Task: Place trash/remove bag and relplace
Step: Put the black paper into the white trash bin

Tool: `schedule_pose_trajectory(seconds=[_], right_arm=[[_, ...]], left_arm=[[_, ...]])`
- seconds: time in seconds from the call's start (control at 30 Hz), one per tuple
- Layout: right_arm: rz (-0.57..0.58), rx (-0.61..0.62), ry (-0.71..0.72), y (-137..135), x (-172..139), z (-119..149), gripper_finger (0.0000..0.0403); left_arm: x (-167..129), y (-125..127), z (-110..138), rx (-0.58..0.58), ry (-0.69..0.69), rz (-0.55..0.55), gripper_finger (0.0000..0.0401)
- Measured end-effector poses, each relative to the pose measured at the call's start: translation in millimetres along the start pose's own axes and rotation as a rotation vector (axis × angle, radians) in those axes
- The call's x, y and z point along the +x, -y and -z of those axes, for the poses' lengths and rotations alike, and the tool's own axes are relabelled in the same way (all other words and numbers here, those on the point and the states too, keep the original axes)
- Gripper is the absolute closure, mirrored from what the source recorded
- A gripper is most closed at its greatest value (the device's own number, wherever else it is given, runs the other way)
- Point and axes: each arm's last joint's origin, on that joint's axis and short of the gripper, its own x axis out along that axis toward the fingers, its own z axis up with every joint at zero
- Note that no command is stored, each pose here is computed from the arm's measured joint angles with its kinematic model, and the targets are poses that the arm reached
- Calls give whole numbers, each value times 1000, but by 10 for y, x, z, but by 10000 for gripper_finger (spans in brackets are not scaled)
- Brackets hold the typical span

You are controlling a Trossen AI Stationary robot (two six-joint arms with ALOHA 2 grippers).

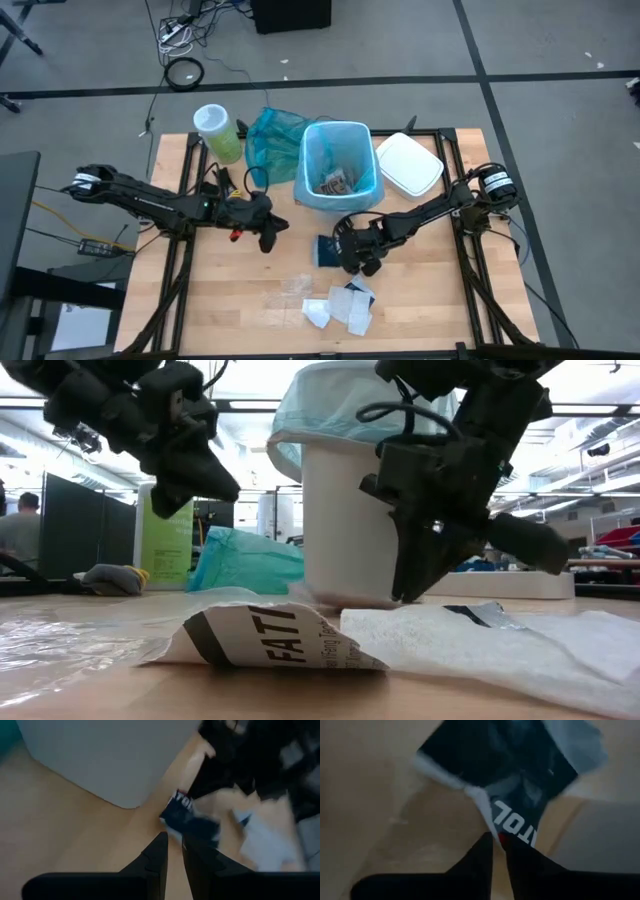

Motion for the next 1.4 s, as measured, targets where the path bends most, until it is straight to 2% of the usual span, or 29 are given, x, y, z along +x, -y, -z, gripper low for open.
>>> schedule_pose_trajectory(seconds=[0.1, 0.23, 0.33, 0.47, 0.6, 0.8, 0.97, 1.17, 1.4], right_arm=[[-106, 14, -1, -75, -22, -24, 364], [-193, 33, 67, -178, -116, -91, 345], [-220, 47, 110, -208, -172, -140, 319], [-228, 55, 129, -211, -204, -170, 278], [-230, 56, 124, -209, -218, -172, 235], [-223, 89, 75, -178, -292, -162, 185], [-224, 50, -28, -172, -472, -82, 174], [-151, -18, -108, -150, -669, 50, 174], [-99, 16, -91, -194, -771, 132, 175]], left_arm=[[48, -90, 126, -170, -8, 76, 335], [61, -286, 388, -330, -66, 46, 335], [56, -366, 488, -403, -49, 74, 334], [75, -363, 458, -467, 35, 170, 334], [150, -335, 397, -494, 72, 198, 334], [351, -210, 221, -417, 71, 249, 334], [600, -95, 113, -321, -50, 277, 333], [894, -1, 50, -214, -137, 209, 333], [1170, -99, 44, -144, -181, 117, 333]])
